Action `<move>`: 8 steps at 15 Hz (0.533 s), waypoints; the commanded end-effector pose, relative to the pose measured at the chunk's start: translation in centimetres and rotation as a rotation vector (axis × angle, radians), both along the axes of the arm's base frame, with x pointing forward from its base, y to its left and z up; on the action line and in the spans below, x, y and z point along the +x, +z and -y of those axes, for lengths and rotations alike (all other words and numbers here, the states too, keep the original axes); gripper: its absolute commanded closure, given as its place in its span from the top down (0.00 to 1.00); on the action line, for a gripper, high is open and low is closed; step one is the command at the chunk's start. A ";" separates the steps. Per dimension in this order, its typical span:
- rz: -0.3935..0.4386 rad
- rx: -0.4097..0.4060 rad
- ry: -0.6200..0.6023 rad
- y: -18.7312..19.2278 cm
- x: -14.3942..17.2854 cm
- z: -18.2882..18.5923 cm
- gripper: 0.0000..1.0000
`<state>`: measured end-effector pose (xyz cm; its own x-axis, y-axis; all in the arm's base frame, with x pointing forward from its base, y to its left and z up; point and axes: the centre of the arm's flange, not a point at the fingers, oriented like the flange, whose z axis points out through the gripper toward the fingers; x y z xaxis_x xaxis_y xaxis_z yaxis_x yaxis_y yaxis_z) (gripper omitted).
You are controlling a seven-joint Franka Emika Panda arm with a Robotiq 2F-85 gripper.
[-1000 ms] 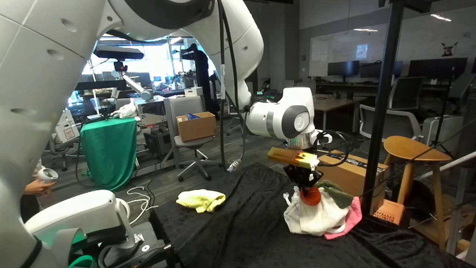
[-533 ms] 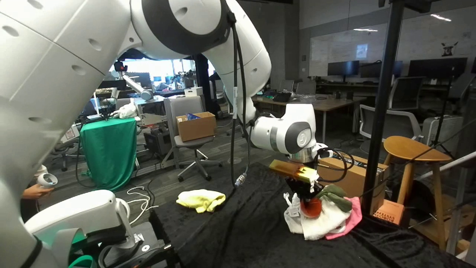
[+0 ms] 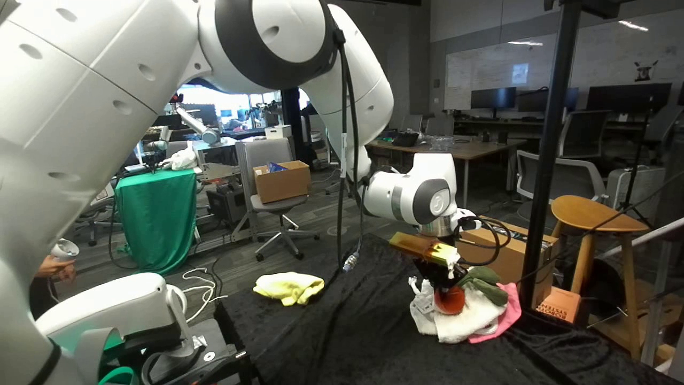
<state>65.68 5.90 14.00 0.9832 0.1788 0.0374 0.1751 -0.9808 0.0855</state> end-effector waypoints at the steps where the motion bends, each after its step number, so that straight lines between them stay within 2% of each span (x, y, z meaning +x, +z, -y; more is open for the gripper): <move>1: 0.026 -0.007 0.000 1.1 0.2 -0.3 0.21; 2: 0.026 -0.007 0.006 1.3 0.1 -0.3 0.34; 8: 0.041 -0.005 0.011 2.8 -0.4 -0.2 0.79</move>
<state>65.95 6.12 15.06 0.9819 0.1820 0.0532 0.1770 -0.9804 0.0870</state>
